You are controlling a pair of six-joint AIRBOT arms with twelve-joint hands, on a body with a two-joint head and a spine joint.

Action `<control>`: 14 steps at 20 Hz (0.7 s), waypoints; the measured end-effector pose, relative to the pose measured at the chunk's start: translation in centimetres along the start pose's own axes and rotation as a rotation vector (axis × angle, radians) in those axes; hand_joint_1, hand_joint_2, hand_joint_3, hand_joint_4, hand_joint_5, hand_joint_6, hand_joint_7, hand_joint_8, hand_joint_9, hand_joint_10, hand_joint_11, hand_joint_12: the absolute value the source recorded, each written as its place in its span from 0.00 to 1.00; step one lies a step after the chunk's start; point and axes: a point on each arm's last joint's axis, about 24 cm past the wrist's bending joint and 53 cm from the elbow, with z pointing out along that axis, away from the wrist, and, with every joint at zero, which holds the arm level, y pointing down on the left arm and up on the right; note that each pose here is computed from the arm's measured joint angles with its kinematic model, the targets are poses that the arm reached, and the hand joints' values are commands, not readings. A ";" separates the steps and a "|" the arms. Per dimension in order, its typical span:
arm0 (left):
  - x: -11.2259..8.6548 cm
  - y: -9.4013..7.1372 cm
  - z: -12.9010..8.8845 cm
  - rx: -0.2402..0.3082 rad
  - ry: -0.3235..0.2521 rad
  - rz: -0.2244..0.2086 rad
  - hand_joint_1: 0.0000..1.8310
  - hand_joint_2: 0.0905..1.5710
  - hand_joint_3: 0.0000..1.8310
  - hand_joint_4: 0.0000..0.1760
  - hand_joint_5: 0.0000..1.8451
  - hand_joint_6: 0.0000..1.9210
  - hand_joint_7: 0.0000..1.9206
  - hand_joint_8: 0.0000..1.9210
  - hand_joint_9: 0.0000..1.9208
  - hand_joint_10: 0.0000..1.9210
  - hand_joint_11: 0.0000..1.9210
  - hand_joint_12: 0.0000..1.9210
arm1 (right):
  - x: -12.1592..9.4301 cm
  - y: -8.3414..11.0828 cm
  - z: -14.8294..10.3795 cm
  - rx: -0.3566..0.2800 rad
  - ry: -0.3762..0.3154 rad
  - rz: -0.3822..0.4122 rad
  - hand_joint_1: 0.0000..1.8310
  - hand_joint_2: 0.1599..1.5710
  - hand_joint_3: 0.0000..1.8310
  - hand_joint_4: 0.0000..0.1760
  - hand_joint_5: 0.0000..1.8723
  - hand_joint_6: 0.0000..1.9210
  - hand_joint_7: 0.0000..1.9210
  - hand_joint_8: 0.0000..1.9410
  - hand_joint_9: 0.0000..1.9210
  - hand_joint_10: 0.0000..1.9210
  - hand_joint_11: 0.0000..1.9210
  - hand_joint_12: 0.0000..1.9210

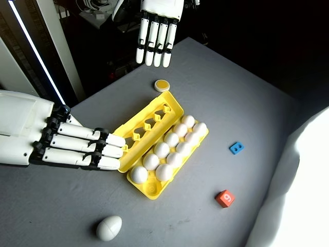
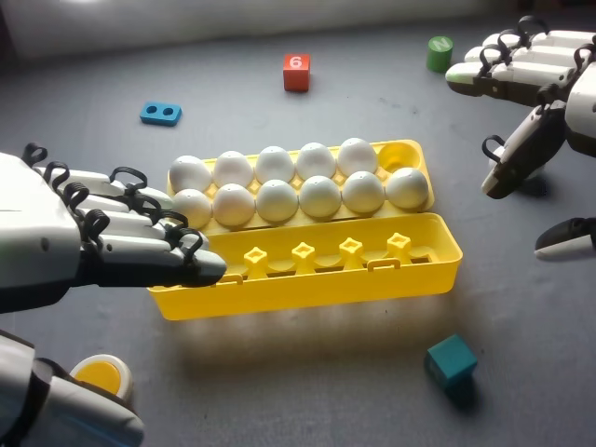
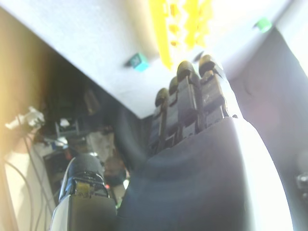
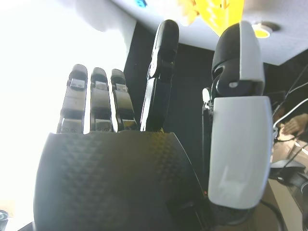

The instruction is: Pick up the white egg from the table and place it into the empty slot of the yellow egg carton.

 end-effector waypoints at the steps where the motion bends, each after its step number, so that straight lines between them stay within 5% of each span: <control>1: 0.1 -0.3 0.1 0.007 0.005 0.005 0.00 0.60 0.12 0.00 0.01 0.01 0.00 0.01 0.00 0.01 0.00 0.00 | 0.0 0.0 0.0 0.001 0.000 0.001 0.11 0.64 0.10 0.00 0.02 0.00 0.00 0.00 0.00 0.00 0.00 0.00; 3: 0.2 -0.8 0.3 0.019 0.010 0.008 0.00 0.65 0.03 0.00 0.01 0.00 0.00 0.00 0.00 0.00 0.00 0.00 | 0.0 0.0 0.0 0.001 0.002 -0.006 0.10 0.69 0.02 0.00 0.03 0.00 0.01 0.00 0.00 0.00 0.00 0.00; 9: 0.4 -1.0 0.5 0.018 0.017 0.022 0.00 0.65 0.01 0.00 0.00 0.00 0.00 0.00 0.00 0.00 0.00 0.00 | 0.1 0.1 0.0 -0.002 0.004 -0.003 0.08 0.69 0.00 0.00 0.01 0.00 0.00 0.00 0.00 0.00 0.00 0.00; 12: 0.3 -1.2 0.8 0.018 0.022 0.033 0.00 0.66 0.01 0.00 0.01 0.00 0.00 0.00 0.00 0.00 0.00 0.00 | 0.2 0.2 0.0 -0.002 0.005 -0.016 0.02 0.45 0.00 0.00 0.07 0.01 0.00 0.00 0.00 0.00 0.00 0.00; 14: 0.3 -1.1 0.8 0.011 0.024 0.044 0.00 0.66 0.01 0.00 0.02 0.01 0.01 0.00 0.00 0.00 0.00 0.00 | 0.2 0.2 0.0 -0.003 0.004 -0.028 0.06 0.39 0.00 0.45 0.18 0.01 0.00 0.00 0.00 0.00 0.00 0.00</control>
